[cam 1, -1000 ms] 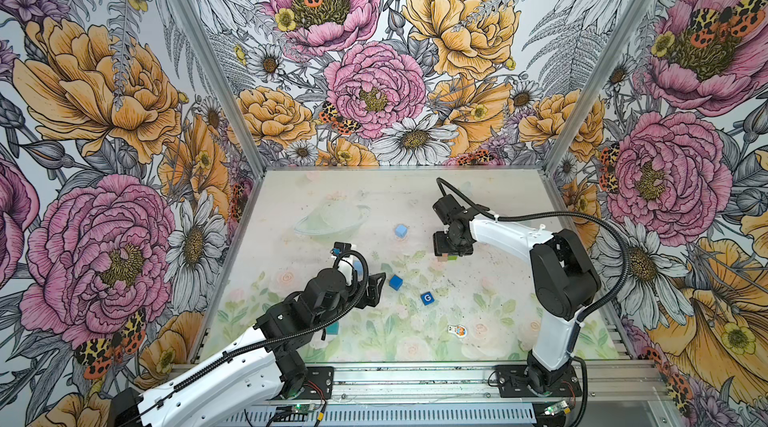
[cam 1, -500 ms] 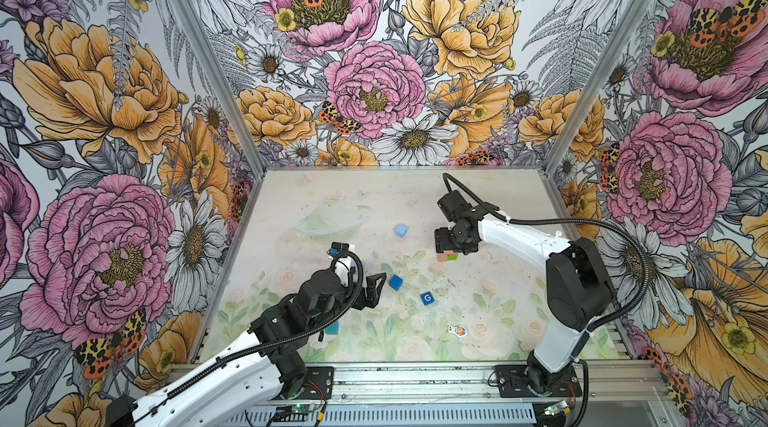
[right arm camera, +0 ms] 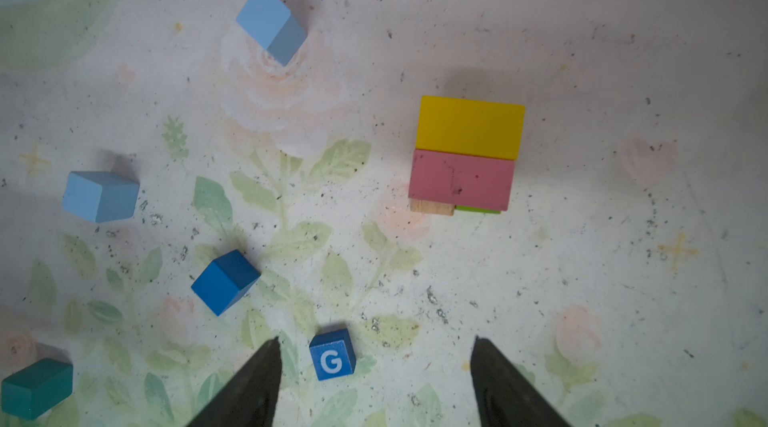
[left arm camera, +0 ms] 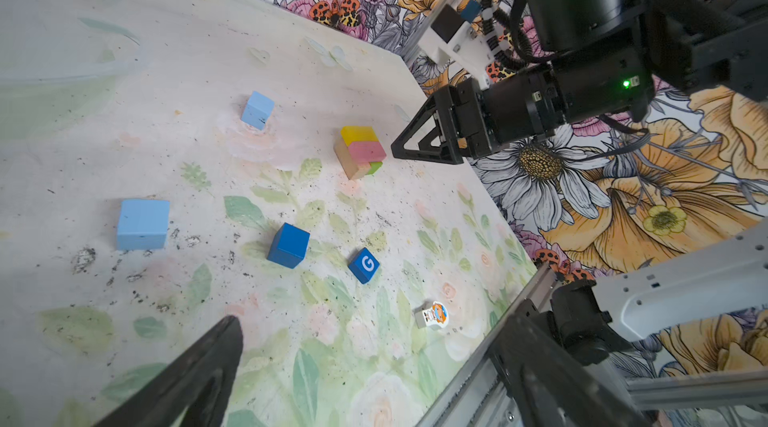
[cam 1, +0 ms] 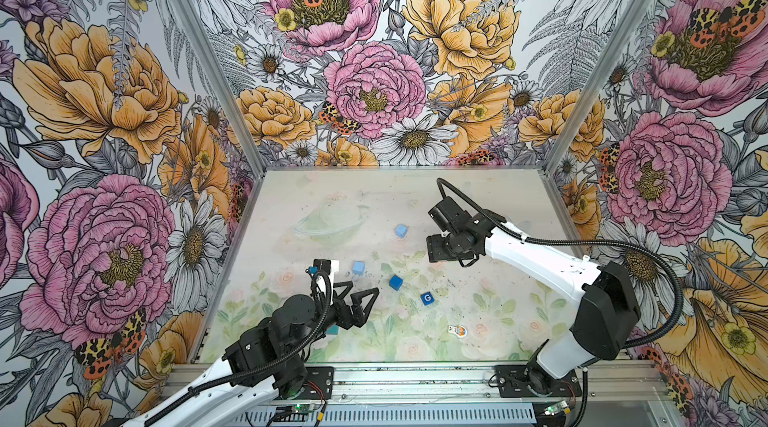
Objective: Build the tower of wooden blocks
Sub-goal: 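Raise the open right gripper away from the stack, then move the open right gripper toward the blue cubes nearer the robot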
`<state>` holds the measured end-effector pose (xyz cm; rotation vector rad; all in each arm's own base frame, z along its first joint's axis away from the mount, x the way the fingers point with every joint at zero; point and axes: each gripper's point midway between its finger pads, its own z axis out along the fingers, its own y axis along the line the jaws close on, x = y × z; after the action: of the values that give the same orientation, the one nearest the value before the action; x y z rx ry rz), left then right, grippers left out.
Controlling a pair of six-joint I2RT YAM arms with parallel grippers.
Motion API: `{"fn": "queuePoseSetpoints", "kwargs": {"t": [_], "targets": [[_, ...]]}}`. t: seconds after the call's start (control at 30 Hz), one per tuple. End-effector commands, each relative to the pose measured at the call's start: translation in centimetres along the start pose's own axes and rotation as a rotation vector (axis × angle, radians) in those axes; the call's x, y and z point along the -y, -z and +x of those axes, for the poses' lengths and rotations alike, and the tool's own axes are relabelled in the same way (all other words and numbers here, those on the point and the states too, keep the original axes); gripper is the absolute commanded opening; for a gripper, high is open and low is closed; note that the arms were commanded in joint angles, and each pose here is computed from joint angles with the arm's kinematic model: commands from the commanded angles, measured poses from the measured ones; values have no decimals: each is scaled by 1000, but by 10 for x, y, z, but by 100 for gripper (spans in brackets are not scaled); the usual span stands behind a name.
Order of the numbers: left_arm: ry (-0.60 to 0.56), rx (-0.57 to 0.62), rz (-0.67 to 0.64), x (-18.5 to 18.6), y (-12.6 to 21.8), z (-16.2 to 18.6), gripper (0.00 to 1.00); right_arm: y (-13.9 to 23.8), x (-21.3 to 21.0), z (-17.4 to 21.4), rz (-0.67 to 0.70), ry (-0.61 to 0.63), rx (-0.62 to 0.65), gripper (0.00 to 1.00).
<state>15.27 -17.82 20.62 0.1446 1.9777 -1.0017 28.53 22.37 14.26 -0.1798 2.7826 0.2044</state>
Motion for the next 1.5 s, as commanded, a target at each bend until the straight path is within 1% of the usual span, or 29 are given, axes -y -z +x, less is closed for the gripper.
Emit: {"fn": "queuePoseSetpoints", "kwargs": {"t": [0.0, 0.13, 0.23, 0.47, 0.6, 0.93, 1.2, 1.47], "targets": [[30, -36, -13, -8, 6, 16, 99, 15, -5, 4, 10, -29, 40, 73], [30, -39, -11, -10, 13, 22, 99, 10, -13, 13, 16, -15, 25, 73], [25, -44, -18, -12, 16, 25, 99, 3, -27, 19, 17, 22, 7, 73], [28, -51, -30, -13, 17, 27, 99, -15, -50, 4, 5, 74, -5, 72], [25, -53, -50, -15, 18, 25, 99, -29, -69, -3, -25, 113, -39, 71], [44, -63, -91, -22, 23, 25, 99, -71, -98, 8, -91, 181, -133, 66], [53, -58, -129, -30, 20, 28, 99, -92, -114, 24, -123, 227, -169, 63], [43, -31, -176, -36, 18, 22, 99, -97, -114, 32, -127, 268, -187, 62]]}}
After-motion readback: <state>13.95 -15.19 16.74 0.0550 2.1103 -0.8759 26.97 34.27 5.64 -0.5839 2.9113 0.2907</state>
